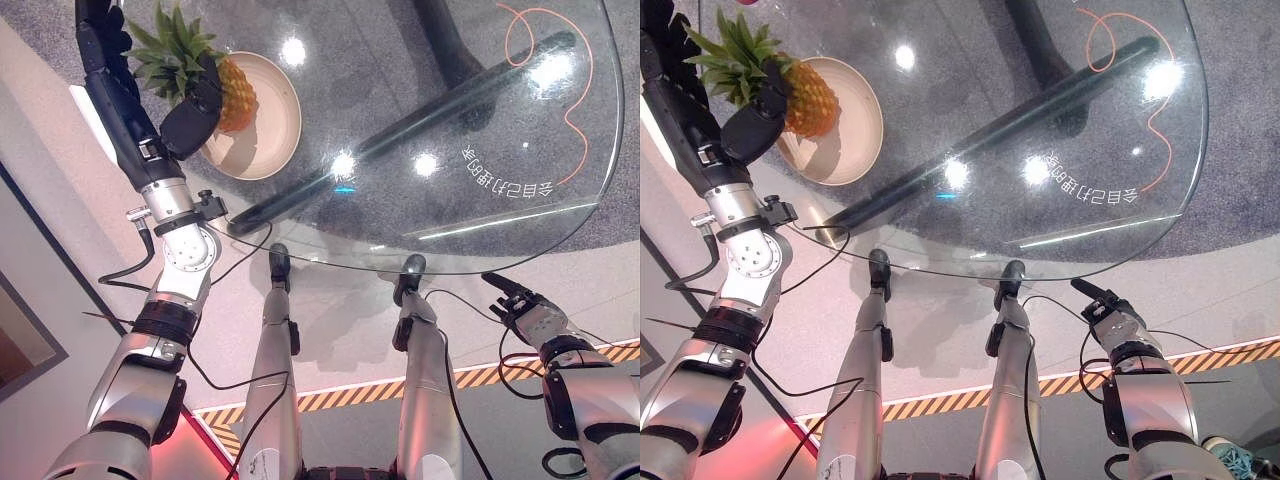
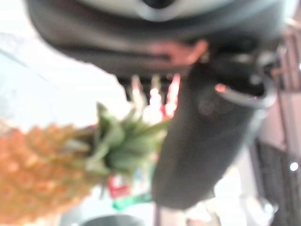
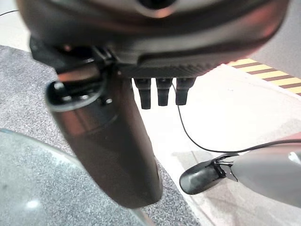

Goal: Pick up the fruit to the plate

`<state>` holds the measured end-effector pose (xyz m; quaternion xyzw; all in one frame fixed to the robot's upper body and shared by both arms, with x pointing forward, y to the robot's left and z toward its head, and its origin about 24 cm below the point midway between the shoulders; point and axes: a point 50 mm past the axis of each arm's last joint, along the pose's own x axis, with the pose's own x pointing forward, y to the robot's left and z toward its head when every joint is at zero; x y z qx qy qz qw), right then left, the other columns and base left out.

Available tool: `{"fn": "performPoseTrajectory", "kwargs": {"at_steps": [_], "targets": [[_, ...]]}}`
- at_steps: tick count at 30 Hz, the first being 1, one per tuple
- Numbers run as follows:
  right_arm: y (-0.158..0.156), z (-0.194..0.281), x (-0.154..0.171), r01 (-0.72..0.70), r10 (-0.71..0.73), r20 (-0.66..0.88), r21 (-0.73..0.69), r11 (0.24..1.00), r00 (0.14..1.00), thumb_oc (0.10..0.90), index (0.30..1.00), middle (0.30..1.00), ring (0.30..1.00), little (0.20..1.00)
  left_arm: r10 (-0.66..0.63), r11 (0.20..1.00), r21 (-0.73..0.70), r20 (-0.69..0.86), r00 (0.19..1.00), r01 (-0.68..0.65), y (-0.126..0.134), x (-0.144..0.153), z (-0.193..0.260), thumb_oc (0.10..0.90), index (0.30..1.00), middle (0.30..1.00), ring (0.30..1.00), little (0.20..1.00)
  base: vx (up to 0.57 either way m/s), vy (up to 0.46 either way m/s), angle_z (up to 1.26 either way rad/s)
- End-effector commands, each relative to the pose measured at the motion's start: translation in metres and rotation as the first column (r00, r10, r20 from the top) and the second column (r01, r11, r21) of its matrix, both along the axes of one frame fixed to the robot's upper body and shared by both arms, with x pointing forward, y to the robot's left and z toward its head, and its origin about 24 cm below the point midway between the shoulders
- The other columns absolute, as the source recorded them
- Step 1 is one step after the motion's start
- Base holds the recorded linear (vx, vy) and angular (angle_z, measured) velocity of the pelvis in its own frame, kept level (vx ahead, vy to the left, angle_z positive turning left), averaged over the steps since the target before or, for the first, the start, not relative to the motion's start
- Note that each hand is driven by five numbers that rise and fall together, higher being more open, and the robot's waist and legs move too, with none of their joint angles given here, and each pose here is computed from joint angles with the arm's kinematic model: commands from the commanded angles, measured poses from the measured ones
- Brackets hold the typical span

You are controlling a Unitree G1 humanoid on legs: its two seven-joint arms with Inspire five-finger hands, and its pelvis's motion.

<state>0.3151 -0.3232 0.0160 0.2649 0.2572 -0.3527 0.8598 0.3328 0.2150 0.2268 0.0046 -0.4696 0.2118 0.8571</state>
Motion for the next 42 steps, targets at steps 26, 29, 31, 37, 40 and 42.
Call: {"fn": "performPoseTrajectory", "kwargs": {"at_steps": [26, 29, 31, 37, 40, 42], "targets": [[-0.007, -0.118, -0.158, -0.295, 0.198, -0.367, -0.231, 0.927, 0.909, 0.800, 0.900, 0.900, 0.900, 0.900, 0.152, 0.981, 0.015, -0.671, 0.726, -0.192, 0.099, -0.060, -0.166, 0.800, 0.900, 0.900, 0.900, 0.900, 0.05, 0.049, -0.01], [-0.003, -0.128, -0.175, -0.325, 0.212, -0.439, -0.199, 0.925, 0.873, 0.800, 0.900, 0.900, 0.900, 0.900, 0.134, 0.980, 0.019, -0.795, 0.591, -0.198, 0.103, -0.076, -0.204, 0.800, 0.900, 0.900, 0.900, 0.900, 0.15, 0.049, 0.04], [0.002, -0.136, -0.189, -0.370, 0.243, -0.507, -0.166, 0.914, 0.827, 0.800, 0.900, 0.900, 0.900, 0.900, 0.108, 0.980, 0.014, -0.876, 0.470, -0.198, 0.106, -0.093, -0.233, 0.800, 0.900, 0.900, 0.900, 0.900, 0.18, 0.056, 0.04], [0.014, -0.152, -0.219, -0.483, 0.333, -0.649, -0.061, 0.873, 0.684, 0.800, 0.900, 0.900, 0.900, 0.900, -0.023, 0.996, -0.028, -0.998, 0.054, -0.080, 0.088, -0.141, -0.305, 0.800, 0.900, 0.900, 0.900, 0.900, 0.18, 0.048, -0.04], [0.021, -0.156, -0.221, -0.539, 0.388, -0.668, -0.022, 0.842, 0.635, 0.800, 0.900, 0.900, 0.900, 0.900, -0.063, 0.997, -0.058, -0.992, -0.112, -0.046, 0.083, -0.165, -0.328, 0.800, 0.900, 0.900, 0.900, 0.900, 0.12, 0.038, -0.07], [0.029, -0.160, -0.224, -0.581, 0.435, -0.677, 0.014, 0.814, 0.594, 0.800, 0.900, 0.900, 0.900, 0.900, -0.098, 0.995, -0.101, -0.970, -0.224, 0.002, 0.072, -0.182, -0.343, 0.800, 0.900, 0.900, 0.900, 0.900, 0.10, 0.023, 0.00]]}}
